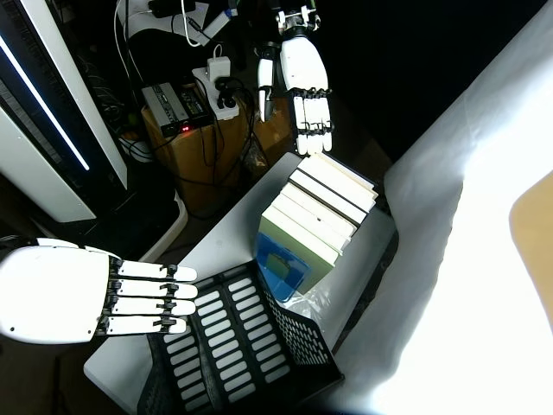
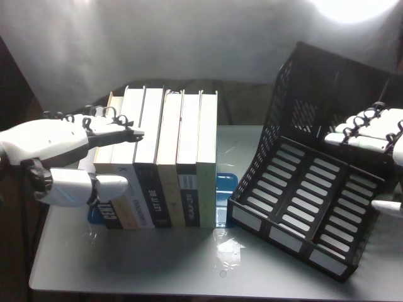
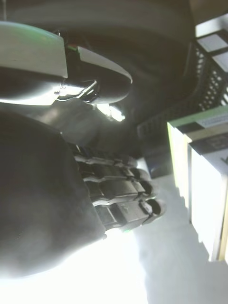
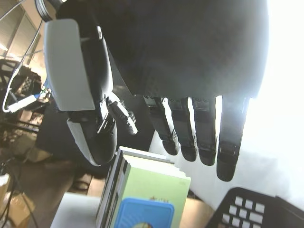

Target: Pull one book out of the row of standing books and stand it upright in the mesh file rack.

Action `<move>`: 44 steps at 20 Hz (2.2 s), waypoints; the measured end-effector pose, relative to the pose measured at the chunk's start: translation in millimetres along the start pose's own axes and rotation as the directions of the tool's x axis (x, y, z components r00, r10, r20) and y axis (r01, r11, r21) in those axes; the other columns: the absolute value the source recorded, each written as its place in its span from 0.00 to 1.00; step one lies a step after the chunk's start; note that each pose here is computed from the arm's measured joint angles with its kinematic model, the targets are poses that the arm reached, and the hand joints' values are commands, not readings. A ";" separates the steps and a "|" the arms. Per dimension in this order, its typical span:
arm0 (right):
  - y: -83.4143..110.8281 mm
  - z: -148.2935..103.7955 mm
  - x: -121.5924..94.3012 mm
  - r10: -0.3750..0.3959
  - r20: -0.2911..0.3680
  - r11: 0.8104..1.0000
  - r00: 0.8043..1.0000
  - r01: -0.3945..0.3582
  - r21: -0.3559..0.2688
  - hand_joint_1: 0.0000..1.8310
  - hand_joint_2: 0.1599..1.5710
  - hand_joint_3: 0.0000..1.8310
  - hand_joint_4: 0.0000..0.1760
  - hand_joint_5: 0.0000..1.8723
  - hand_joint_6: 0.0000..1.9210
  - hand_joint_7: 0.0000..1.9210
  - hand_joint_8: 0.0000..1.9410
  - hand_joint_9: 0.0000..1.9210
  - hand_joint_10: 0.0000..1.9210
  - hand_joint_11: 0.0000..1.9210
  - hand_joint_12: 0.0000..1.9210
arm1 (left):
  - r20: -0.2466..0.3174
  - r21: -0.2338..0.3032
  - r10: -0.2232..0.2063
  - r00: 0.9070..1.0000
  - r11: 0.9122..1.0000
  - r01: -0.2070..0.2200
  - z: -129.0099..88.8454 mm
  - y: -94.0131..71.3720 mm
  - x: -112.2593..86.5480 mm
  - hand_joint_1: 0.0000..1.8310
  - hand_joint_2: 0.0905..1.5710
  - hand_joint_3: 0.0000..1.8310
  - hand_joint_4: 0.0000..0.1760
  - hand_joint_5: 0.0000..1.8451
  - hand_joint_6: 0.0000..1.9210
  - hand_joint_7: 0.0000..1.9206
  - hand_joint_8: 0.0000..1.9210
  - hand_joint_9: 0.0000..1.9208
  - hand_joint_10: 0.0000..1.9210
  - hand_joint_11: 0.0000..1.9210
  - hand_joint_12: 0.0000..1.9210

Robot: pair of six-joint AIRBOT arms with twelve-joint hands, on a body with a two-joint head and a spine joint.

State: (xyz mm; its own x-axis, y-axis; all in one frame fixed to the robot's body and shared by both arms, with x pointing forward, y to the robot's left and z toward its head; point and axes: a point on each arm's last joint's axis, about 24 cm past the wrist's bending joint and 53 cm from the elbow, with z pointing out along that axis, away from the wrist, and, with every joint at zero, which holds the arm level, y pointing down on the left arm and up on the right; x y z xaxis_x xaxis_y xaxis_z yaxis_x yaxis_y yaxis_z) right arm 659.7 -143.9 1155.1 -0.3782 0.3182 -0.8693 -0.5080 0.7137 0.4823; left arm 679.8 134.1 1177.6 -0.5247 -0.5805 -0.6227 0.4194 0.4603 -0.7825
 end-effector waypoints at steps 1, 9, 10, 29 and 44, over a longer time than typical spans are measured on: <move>0.9 0.7 0.4 0.003 0.002 1.000 1.000 -0.003 -0.002 0.28 0.81 0.02 0.00 0.00 0.00 0.00 0.00 0.00 0.00 0.00 0.00 | -0.008 0.000 0.007 1.000 1.000 -0.007 2.8 -1.0 2.2 0.11 0.83 0.01 0.00 0.06 0.00 0.00 0.00 0.00 0.00 0.00 0.00; -2.4 3.0 -3.9 0.024 0.025 1.000 0.999 -0.024 0.007 0.27 0.80 0.00 0.00 0.00 0.00 0.00 0.00 0.00 0.00 0.00 0.00 | -0.021 0.010 0.046 0.999 0.999 -0.046 18.7 -14.1 1.0 0.05 0.76 0.00 0.19 0.06 0.01 0.00 0.00 0.00 0.00 0.00 0.00; -1.8 3.9 -3.1 0.029 0.025 1.000 0.999 -0.029 0.005 0.27 0.80 0.00 0.00 0.00 0.00 0.00 0.00 0.00 0.00 0.00 0.00 | -0.028 0.011 0.063 0.998 0.998 -0.063 23.8 -16.5 1.5 0.03 0.76 0.00 0.23 0.07 0.01 0.00 0.00 0.00 0.00 0.00 0.00; -10.6 10.9 -4.0 0.077 0.049 0.996 0.996 -0.079 0.029 0.29 0.80 0.00 0.00 0.00 0.00 0.00 0.00 0.00 0.00 0.00 0.00 | -0.092 -0.116 0.095 0.991 0.988 -0.106 69.6 -2.7 16.0 0.00 0.71 0.00 0.15 0.24 0.02 0.00 0.00 0.00 0.00 0.00 0.00; -18.8 7.4 0.1 0.100 0.050 0.993 0.994 -0.103 0.049 0.24 0.80 0.00 0.00 0.00 0.00 0.00 0.00 0.00 0.00 0.00 0.00 | -0.170 -0.126 0.221 0.960 0.962 -0.244 71.4 -8.1 32.2 0.06 0.69 0.00 0.03 0.28 0.00 0.00 0.00 0.00 0.00 0.00 0.00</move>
State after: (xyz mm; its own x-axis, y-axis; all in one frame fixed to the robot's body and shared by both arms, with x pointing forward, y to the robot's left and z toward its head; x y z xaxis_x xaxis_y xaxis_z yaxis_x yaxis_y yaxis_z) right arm 674.9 -152.6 1145.1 -0.3878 0.4192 -0.8209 -0.4276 0.7072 0.5631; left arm 712.4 63.7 1164.1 -0.5374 -0.3415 -0.7711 0.4374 0.6689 -0.6010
